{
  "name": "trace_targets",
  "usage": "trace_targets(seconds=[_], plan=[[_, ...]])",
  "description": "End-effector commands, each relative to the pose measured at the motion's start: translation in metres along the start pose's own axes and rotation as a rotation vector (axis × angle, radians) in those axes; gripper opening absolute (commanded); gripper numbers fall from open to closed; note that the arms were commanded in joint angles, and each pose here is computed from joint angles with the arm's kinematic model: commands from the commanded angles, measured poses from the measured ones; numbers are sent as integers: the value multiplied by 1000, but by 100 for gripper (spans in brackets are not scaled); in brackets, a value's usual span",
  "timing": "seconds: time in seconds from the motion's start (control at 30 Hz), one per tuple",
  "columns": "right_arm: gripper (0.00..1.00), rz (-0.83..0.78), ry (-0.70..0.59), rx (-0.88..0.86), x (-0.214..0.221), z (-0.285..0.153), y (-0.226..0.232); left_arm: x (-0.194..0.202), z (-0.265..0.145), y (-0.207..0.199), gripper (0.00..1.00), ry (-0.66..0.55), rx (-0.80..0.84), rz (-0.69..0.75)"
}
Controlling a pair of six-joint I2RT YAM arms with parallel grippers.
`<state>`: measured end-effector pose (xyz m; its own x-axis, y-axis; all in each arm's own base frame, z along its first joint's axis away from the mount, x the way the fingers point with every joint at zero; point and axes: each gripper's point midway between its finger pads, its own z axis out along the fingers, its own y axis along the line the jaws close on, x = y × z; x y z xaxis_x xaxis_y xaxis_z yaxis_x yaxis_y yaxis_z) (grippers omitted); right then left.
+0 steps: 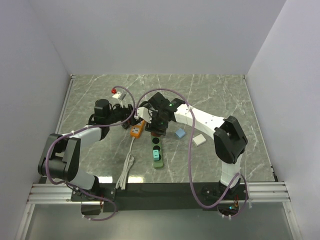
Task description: Insert the plug
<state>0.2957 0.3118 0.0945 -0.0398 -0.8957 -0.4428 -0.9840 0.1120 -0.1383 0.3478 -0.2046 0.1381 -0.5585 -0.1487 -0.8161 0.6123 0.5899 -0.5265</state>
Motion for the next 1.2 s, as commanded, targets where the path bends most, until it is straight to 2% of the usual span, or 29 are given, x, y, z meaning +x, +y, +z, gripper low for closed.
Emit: trace_targets(seconds=[0.0, 0.37, 0.73, 1.17], plan=[[0, -44, 4, 1, -10, 8, 1, -20, 5, -22, 97, -38, 94, 74], [0, -53, 12, 5, -14, 10, -4, -20, 5, -23, 97, -34, 99, 78], [0, -71, 74, 18, -7, 20, -4, -20, 5, -23, 97, -33, 105, 79], [0, -113, 81, -17, -14, 32, 13, -19, 4, -25, 97, -32, 113, 80]])
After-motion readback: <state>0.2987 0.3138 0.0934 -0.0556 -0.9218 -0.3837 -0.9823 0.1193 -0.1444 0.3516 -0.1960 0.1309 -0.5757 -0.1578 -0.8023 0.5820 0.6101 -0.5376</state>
